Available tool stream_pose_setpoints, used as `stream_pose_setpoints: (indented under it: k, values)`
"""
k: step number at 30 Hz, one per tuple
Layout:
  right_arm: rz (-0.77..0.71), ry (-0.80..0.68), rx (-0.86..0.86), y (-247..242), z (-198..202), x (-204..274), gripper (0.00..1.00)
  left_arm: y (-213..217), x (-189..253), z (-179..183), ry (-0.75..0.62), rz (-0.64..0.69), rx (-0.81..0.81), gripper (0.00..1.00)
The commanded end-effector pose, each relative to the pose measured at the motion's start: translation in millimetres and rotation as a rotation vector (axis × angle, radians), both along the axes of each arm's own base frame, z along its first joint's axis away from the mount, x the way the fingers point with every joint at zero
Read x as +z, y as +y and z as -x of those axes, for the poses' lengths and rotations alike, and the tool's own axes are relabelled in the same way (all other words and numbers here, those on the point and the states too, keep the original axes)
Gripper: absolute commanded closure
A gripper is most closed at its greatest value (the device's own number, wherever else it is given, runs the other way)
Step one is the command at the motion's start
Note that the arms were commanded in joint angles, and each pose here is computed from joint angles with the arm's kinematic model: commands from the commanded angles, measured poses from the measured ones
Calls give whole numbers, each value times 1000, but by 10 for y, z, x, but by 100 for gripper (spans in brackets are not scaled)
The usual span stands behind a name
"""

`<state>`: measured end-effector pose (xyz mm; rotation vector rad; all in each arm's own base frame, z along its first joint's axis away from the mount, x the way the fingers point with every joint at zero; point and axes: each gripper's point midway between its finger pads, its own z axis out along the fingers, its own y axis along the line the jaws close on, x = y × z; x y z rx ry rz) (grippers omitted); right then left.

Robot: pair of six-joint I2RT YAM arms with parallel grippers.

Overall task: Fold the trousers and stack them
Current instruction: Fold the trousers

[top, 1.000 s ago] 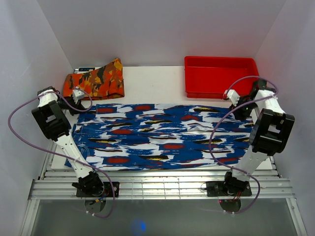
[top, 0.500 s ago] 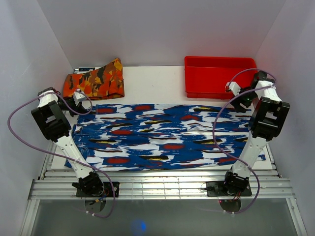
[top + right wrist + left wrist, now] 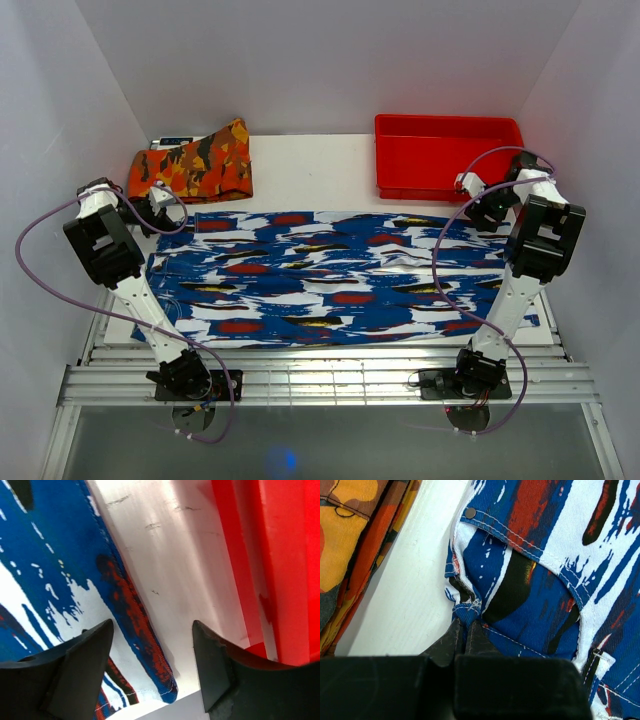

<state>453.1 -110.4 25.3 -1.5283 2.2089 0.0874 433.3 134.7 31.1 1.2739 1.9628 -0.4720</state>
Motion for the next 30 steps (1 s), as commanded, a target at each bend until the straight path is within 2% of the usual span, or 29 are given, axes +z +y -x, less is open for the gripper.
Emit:
stream_pose_setpoints:
  k: [1, 2, 4, 5, 7, 8, 11, 18, 30]
  values:
    - [-29, 142, 28, 60, 289, -391, 33, 17, 181, 55, -10, -38, -9, 100]
    - [-34, 158, 27, 65, 328, -416, 44, 18, 186, 58, -9, -40, -9, 100]
    - [-43, 172, 26, 88, 384, -419, 57, 14, 194, 64, -7, -38, -7, 100]
    - [-38, 162, 27, 91, 380, -369, 70, 10, 208, 68, -2, -34, 0, 100]
    - [-36, 142, 20, 61, 366, -284, 89, 30, 267, 42, -12, -32, 13, 100]
    - [-30, 102, 17, 30, 301, -151, 92, 28, 327, 21, -19, -20, 31, 100]
    - [-51, -3, -41, -63, 94, 235, 92, 97, 538, -74, -66, 15, 93, 100]
    - [-47, -186, -63, -202, -20, 901, 92, 253, 962, -140, -199, 37, 156, 100]
    - [-46, -402, -121, -399, 353, 1527, 92, 500, 1611, 257, -400, 72, 236, 100]
